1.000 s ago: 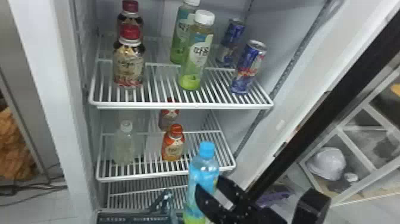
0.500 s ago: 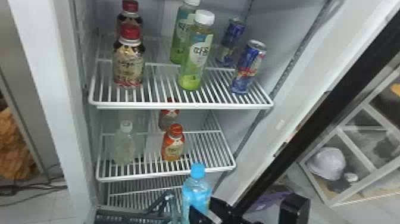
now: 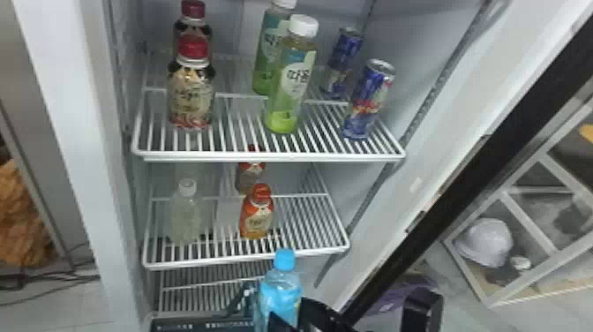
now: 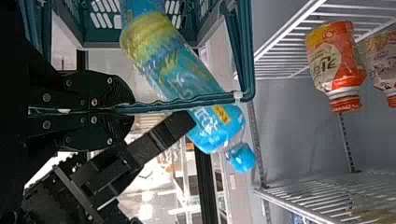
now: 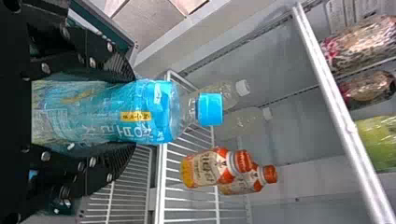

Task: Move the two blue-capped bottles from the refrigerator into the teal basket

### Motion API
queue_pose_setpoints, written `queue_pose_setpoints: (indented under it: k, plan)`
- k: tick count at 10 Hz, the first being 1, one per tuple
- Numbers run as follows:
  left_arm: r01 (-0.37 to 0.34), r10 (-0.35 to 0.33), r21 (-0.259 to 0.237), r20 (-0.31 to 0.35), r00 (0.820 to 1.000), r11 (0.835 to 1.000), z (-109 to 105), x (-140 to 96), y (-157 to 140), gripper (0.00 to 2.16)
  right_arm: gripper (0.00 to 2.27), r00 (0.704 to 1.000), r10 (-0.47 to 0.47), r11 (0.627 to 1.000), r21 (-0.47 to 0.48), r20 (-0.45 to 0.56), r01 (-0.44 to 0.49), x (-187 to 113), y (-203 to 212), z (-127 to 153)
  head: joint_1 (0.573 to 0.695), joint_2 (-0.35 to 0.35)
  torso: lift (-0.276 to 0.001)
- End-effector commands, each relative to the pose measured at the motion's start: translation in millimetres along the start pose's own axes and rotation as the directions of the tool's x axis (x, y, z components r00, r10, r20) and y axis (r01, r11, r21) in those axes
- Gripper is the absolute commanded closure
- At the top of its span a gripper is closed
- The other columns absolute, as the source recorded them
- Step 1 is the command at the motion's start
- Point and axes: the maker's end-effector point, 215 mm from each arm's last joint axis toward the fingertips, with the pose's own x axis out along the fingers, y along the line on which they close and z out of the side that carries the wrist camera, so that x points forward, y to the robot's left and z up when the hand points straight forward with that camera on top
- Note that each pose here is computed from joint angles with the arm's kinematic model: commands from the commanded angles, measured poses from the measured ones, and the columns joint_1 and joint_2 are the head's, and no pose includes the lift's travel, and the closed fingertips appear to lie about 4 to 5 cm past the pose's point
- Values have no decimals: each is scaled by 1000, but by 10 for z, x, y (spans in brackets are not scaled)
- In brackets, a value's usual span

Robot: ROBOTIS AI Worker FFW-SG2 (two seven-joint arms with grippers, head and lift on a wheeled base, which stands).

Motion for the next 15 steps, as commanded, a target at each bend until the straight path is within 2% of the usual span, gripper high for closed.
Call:
queue_pose_setpoints:
  k: [1, 2, 4, 6, 9, 11, 13, 15]
  plan:
    - [-1, 1, 0, 1, 1000, 1000, 5, -4, 3, 1108, 289, 1000, 1, 1000, 25, -28, -1, 44, -82, -125, 695, -350, -136]
    - [-1, 1, 0, 1, 1000, 1000, 5, -4, 3, 1108, 73, 1000, 2, 1000, 16, -17, -1, 41, -84, -87, 695, -350, -136]
    - [-2, 2, -2, 1, 1000, 1000, -4, -6, 8, 1107, 136, 1000, -3, 1000, -7, 25, 3, 41, -105, 34, 695, -350, -136]
    - [-2, 2, -2, 1, 1000, 1000, -4, -6, 8, 1108, 139, 993, -21, 998, -55, 117, 28, 12, -158, 286, 695, -350, -136]
    - [1, -1, -3, 2, 1000, 1000, -1, 1, 0, 1108, 142, 968, -58, 986, -140, 244, 95, -116, -265, 662, 695, -350, -136]
    - [-1, 1, -4, 6, 1000, 1000, 4, -2, 7, 1108, 142, 940, -100, 974, -161, 326, 160, -222, -353, 853, 695, -350, -136]
    - [2, -2, -3, 6, 1000, 1000, 9, 7, -5, 1108, 134, 879, -149, 947, -189, 454, 258, -391, -454, 1155, 695, -350, -136]
    - [2, -2, 0, 5, 1000, 1000, 13, 13, -9, 1107, 104, 823, -199, 926, -173, 531, 336, -513, -566, 1299, 695, -350, -136]
